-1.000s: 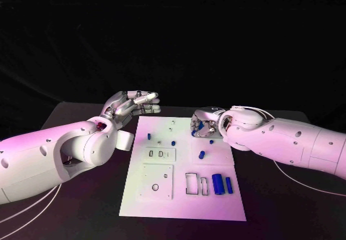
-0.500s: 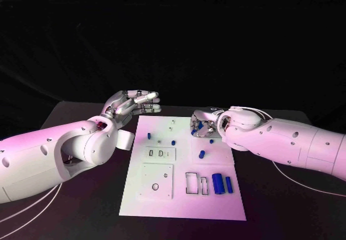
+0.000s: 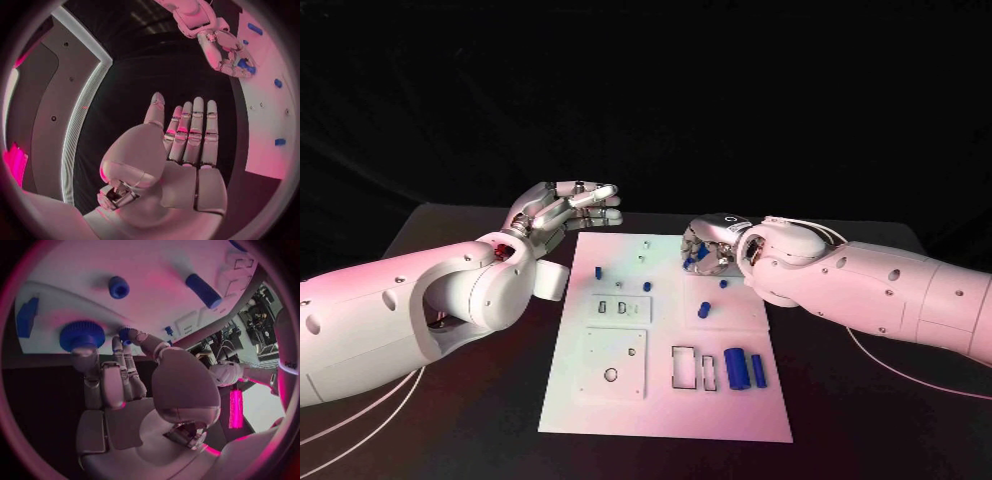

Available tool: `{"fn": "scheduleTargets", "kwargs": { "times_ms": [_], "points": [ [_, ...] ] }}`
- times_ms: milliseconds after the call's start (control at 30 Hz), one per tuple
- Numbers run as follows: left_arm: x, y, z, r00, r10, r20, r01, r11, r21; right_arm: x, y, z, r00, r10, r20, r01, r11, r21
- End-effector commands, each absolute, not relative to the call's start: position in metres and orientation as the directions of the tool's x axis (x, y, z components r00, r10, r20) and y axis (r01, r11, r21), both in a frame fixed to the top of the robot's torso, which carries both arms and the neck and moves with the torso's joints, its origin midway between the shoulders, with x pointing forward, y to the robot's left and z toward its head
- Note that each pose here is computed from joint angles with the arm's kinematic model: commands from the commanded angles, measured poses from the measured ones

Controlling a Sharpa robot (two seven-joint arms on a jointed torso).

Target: Assemble the parts on the task board

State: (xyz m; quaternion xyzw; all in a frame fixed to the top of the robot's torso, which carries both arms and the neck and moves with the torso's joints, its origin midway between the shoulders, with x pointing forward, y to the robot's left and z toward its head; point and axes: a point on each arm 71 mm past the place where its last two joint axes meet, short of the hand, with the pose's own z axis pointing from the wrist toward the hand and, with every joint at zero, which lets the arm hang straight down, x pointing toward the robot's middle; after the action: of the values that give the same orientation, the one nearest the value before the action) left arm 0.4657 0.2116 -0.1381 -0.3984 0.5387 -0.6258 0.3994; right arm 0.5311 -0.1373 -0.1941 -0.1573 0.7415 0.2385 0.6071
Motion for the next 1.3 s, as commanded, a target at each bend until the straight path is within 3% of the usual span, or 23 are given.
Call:
{"fn": "scheduleTargets", "kwargs": {
  "times_ms": [33,400,1300],
  "points": [
    [0.466,0.210,-0.136,-0.376,-0.923,0.075,0.079,-0.112,-0.991,0.531,-0.138,-0.185,-0.120,0.126,-0.985,-0.519,0.838,0.170],
    [0.467,0.212,-0.137,-0.373,-0.925,0.074,0.079,-0.111,-0.991,0.534,-0.124,-0.178,-0.071,0.180,-0.981,-0.516,0.835,0.191],
    [0.466,0.207,-0.134,-0.383,-0.920,0.077,0.083,-0.117,-0.990,0.551,-0.087,-0.179,-0.068,0.180,-0.981,-0.528,0.828,0.188]
  ]
}}
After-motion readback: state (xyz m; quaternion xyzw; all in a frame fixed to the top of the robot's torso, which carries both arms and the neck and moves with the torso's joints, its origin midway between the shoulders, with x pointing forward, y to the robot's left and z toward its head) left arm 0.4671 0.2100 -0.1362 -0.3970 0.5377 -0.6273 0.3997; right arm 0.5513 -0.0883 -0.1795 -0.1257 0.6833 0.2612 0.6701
